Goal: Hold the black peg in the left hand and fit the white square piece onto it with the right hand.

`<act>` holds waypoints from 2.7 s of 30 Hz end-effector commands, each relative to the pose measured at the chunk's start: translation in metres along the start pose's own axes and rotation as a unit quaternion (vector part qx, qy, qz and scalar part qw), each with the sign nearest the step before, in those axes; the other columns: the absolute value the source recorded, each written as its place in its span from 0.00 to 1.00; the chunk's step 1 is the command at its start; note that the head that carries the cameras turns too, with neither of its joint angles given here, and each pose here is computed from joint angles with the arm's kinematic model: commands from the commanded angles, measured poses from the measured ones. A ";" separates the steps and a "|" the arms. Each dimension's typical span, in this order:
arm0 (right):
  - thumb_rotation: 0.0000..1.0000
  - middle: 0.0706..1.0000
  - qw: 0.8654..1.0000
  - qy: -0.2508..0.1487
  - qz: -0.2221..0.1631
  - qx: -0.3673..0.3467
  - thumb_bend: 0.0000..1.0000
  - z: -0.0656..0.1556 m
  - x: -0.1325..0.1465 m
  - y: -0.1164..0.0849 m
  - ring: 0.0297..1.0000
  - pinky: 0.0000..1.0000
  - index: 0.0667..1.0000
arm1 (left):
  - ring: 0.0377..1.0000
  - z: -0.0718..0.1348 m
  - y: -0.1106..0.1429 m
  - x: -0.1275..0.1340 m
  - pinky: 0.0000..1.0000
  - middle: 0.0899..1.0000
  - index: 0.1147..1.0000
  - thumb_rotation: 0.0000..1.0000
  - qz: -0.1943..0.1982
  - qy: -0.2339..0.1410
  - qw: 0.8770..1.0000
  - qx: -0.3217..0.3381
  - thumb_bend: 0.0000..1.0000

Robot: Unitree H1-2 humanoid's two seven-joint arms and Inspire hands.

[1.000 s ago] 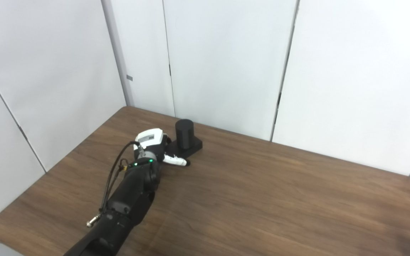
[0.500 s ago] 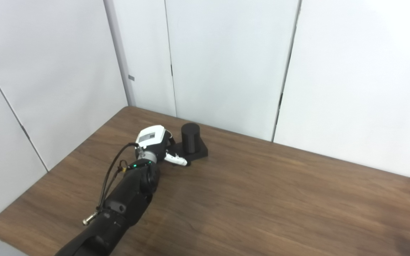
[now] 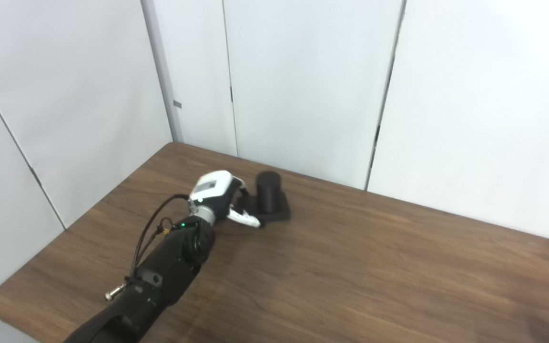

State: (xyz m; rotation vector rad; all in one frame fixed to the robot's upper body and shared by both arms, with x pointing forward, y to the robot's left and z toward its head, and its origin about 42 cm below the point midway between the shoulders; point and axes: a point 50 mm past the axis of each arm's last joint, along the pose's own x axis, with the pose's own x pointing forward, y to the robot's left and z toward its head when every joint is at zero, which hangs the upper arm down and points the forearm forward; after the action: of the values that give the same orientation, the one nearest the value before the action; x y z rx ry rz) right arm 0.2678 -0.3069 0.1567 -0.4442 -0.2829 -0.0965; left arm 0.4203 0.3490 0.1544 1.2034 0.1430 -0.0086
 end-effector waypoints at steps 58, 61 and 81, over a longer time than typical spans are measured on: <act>0.00 0.69 0.999 -0.037 -0.021 -0.009 0.60 0.035 0.021 0.033 0.61 0.50 0.65 | 0.91 0.152 -0.094 -0.059 0.85 0.85 0.42 0.06 -0.209 -0.370 0.896 0.131 0.52; 0.00 0.69 0.999 -0.039 -0.012 -0.027 0.61 0.037 0.024 0.026 0.60 0.48 0.65 | 0.90 0.149 -0.090 -0.058 0.85 0.86 0.42 0.07 -0.210 -0.368 0.894 0.143 0.52; 0.14 0.92 0.874 0.010 0.083 -0.478 0.84 0.070 0.123 -0.064 0.87 0.72 0.81 | 0.87 0.126 -0.086 -0.066 0.82 0.84 0.42 0.06 -0.205 -0.371 0.896 0.132 0.52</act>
State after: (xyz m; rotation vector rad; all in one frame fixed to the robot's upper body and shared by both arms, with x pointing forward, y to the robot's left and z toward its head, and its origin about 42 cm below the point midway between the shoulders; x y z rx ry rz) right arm 0.3465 -0.3274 0.2476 -1.3718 -0.1268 -0.0115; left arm 0.3730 0.1765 0.1518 1.2543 -0.4044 -0.8025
